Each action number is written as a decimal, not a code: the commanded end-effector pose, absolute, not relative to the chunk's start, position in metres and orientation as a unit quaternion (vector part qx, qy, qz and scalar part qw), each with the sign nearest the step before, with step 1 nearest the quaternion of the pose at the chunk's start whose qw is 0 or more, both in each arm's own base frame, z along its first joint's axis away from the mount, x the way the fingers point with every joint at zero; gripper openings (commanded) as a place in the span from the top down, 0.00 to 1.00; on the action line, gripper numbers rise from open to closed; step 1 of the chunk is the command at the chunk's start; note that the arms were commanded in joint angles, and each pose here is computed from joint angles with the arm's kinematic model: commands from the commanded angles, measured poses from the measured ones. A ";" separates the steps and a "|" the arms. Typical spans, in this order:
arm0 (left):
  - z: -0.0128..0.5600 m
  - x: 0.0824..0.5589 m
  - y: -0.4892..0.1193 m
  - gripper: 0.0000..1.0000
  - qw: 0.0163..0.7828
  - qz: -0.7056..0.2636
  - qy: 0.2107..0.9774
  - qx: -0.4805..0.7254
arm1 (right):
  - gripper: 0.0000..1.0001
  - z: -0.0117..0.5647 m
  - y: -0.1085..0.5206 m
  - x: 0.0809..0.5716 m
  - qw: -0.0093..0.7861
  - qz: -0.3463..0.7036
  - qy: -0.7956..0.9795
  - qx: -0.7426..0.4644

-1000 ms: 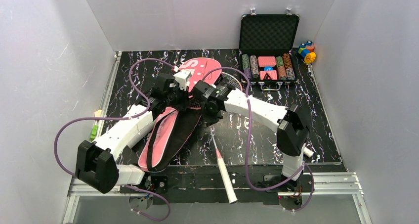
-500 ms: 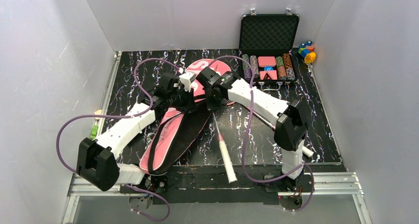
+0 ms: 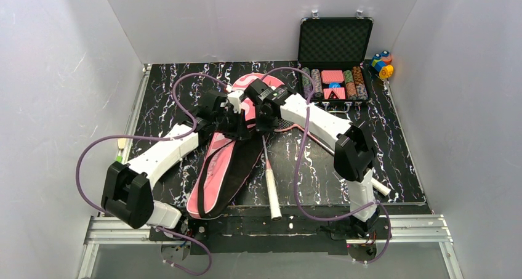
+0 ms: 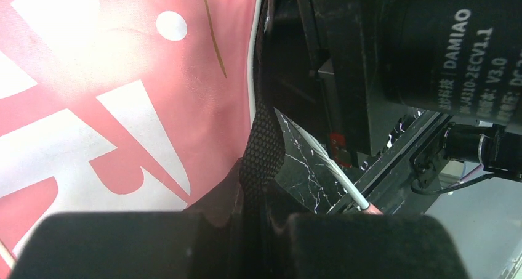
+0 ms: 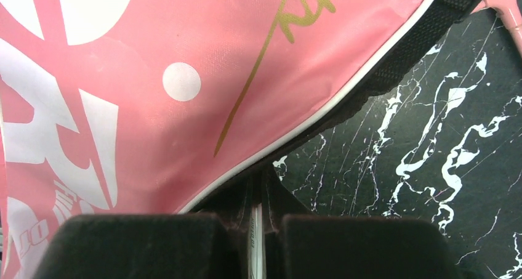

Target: Pack up the badminton gear

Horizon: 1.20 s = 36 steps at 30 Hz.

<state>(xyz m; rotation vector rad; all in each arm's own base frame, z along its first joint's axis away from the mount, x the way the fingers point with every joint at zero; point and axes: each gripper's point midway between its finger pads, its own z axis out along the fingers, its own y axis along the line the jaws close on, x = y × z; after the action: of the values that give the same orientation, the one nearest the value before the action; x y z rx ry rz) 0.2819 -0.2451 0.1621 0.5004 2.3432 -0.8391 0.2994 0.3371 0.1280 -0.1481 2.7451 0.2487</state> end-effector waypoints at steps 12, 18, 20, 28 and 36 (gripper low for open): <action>0.129 0.273 -0.272 1.00 0.244 -0.367 0.875 0.200 | 0.57 0.118 0.367 0.286 0.175 0.232 0.955 -0.064; 0.134 0.272 -0.269 1.00 0.259 -0.361 0.870 0.214 | 0.42 0.114 0.346 0.285 0.185 0.222 0.956 -0.044; 0.137 0.272 -0.267 1.00 0.265 -0.360 0.868 0.215 | 0.41 0.110 0.328 0.292 0.196 0.209 0.958 -0.020; 0.156 0.272 -0.265 1.00 0.280 -0.362 0.863 0.215 | 0.45 0.074 0.304 0.308 0.196 0.216 0.956 0.039; 0.158 0.270 -0.262 1.00 0.284 -0.363 0.861 0.214 | 0.49 0.053 0.315 0.331 0.211 0.242 0.943 0.085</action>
<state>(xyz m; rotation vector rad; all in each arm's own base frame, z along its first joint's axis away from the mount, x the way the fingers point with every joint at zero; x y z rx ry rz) 0.2791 -0.2585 0.1298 0.5369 2.3813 -0.9055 0.3125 0.3007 0.0537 0.1673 2.6987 0.5838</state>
